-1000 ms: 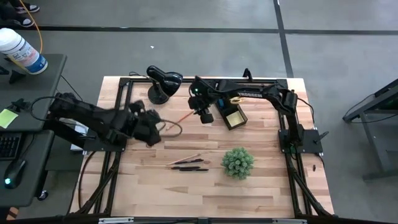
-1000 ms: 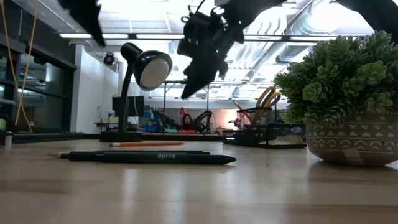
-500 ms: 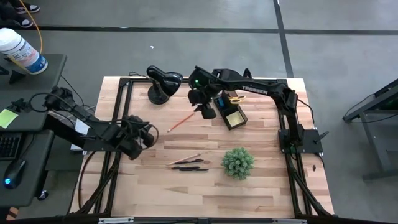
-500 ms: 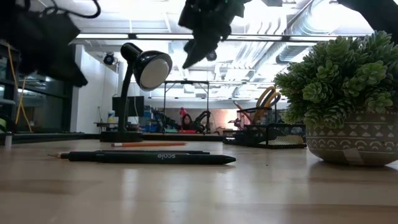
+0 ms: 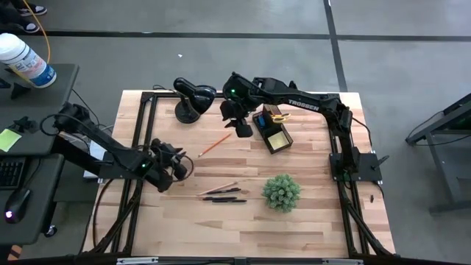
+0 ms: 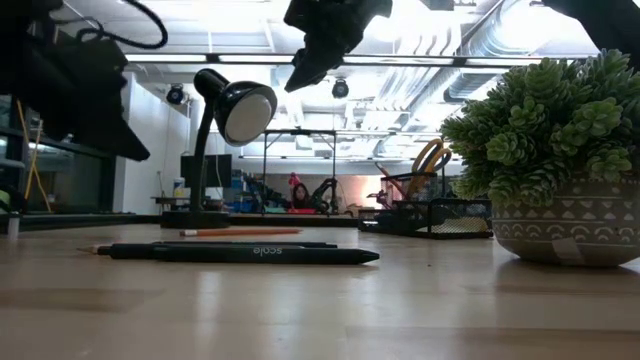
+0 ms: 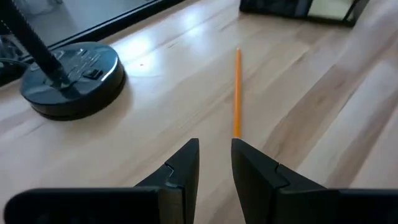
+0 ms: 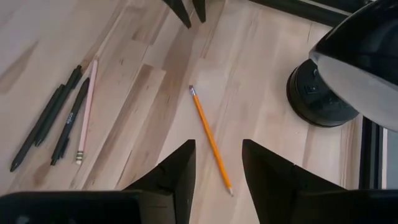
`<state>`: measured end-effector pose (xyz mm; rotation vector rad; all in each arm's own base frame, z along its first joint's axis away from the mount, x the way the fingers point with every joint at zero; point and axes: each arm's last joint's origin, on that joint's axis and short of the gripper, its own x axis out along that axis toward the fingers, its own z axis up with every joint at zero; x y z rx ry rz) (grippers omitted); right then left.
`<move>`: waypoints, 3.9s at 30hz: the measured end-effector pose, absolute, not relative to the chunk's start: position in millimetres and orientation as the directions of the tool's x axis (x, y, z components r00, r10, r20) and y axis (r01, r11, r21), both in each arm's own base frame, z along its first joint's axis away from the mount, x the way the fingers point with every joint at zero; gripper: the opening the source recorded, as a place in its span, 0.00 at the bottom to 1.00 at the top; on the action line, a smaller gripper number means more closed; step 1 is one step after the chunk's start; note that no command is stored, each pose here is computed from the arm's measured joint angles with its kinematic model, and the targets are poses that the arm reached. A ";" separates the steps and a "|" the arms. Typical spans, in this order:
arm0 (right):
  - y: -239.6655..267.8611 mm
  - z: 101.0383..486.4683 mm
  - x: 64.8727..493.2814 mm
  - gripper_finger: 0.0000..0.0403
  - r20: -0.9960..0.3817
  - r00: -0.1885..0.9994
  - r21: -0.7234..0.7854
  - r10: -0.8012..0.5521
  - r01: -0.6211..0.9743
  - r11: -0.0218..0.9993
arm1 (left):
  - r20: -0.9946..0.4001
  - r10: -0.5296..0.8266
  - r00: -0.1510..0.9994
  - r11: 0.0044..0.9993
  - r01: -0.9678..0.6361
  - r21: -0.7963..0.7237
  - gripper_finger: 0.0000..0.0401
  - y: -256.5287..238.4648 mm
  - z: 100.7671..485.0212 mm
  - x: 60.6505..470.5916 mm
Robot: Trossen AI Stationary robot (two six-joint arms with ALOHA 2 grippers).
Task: Pick and place office supplies into organizer
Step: Put the orange pencil into the desk organizer
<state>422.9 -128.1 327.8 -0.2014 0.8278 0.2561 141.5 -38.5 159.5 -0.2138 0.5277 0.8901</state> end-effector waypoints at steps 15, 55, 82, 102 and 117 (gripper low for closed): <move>-128.5 329.1 424.4 0.32 -0.734 0.664 -0.027 0.144 -0.240 0.970 | -0.555 0.646 0.524 0.667 -0.741 0.077 0.21 -50.1 132.6 172.8; -126.5 331.4 427.5 0.32 -0.697 0.691 0.027 0.193 -0.244 0.969 | -0.641 0.572 0.511 0.734 -0.668 0.122 0.21 -8.3 97.4 188.7; -127.1 333.3 429.7 0.32 -0.677 0.712 0.025 0.189 -0.234 0.972 | -0.682 0.509 0.525 0.766 -0.638 0.081 0.21 4.5 91.8 196.5; -127.2 333.2 429.7 0.32 -0.678 0.711 0.020 0.187 -0.235 0.972 | -0.746 0.461 0.481 0.754 -0.655 0.043 0.07 3.2 86.9 192.5; -129.9 333.0 428.2 0.32 -0.697 0.704 -0.020 0.133 -0.206 0.978 | -0.718 0.450 0.531 0.759 -0.651 -0.005 0.01 2.8 89.5 195.4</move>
